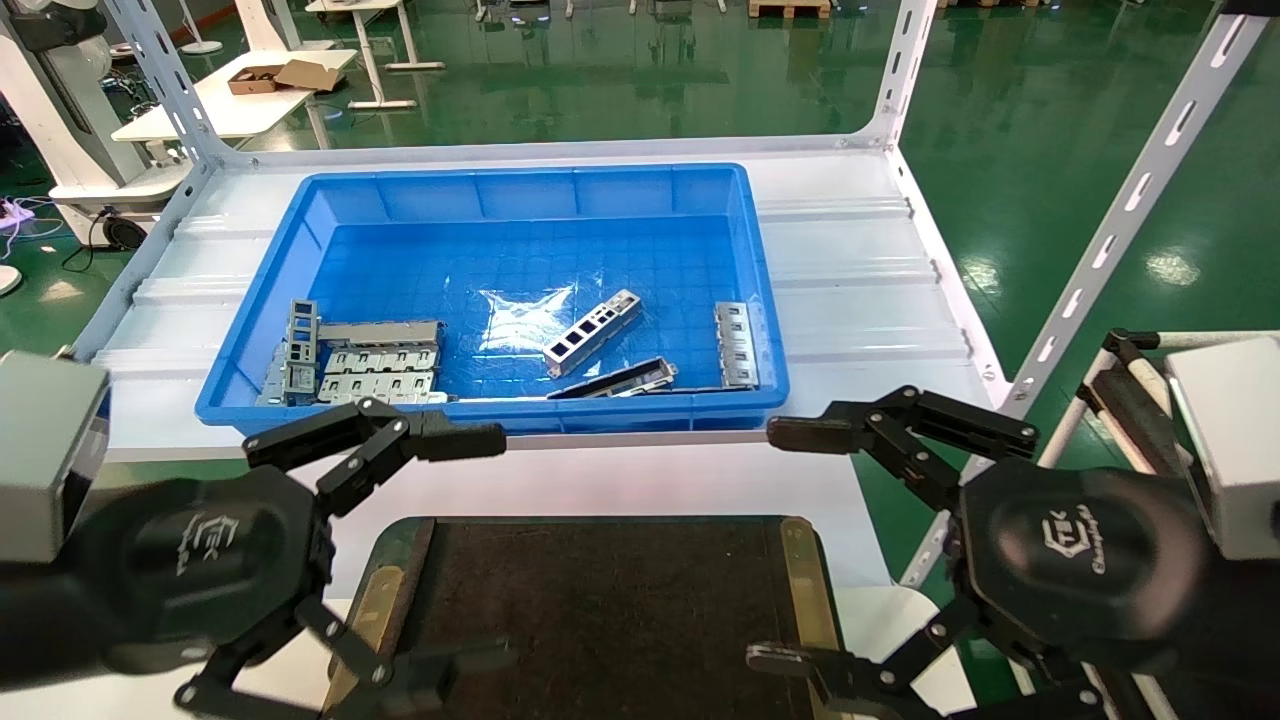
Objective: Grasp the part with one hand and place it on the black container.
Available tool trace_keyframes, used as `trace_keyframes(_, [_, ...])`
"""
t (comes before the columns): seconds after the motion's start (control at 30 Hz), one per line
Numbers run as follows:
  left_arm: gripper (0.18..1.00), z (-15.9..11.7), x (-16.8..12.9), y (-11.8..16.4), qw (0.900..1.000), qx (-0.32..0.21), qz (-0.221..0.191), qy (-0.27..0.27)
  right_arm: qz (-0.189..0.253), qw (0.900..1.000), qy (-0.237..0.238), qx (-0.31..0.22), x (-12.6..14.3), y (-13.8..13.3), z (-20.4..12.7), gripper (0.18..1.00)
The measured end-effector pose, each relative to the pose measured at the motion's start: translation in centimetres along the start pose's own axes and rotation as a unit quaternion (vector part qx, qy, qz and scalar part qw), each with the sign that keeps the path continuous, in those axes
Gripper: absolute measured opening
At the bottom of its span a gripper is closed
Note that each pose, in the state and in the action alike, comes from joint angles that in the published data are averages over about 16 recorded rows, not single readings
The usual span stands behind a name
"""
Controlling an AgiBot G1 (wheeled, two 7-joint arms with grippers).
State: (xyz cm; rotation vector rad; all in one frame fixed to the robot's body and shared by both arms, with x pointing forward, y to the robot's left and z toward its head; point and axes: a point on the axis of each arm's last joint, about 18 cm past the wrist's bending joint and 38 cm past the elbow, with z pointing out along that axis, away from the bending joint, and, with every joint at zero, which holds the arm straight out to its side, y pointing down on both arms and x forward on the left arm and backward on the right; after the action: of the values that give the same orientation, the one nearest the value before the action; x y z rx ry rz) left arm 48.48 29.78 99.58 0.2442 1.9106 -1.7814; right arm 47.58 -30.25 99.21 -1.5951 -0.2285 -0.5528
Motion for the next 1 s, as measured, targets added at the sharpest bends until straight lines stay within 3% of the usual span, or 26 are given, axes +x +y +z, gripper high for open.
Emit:
trace_keyframes(0.53, [1.0,3.5,-6.0,1.7,0.9961,-0.037,-0.002,-0.08,0.0,1.0,0.0,0.0,0.0,0.0,0.0,1.001])
trace_keyframes(1.0, [1.0,8.3,-14.4,4.8,0.9805,-0.085,-0.013,-0.177,0.0,1.0,0.0,0.0,0.0,0.0,0.0,1.001])
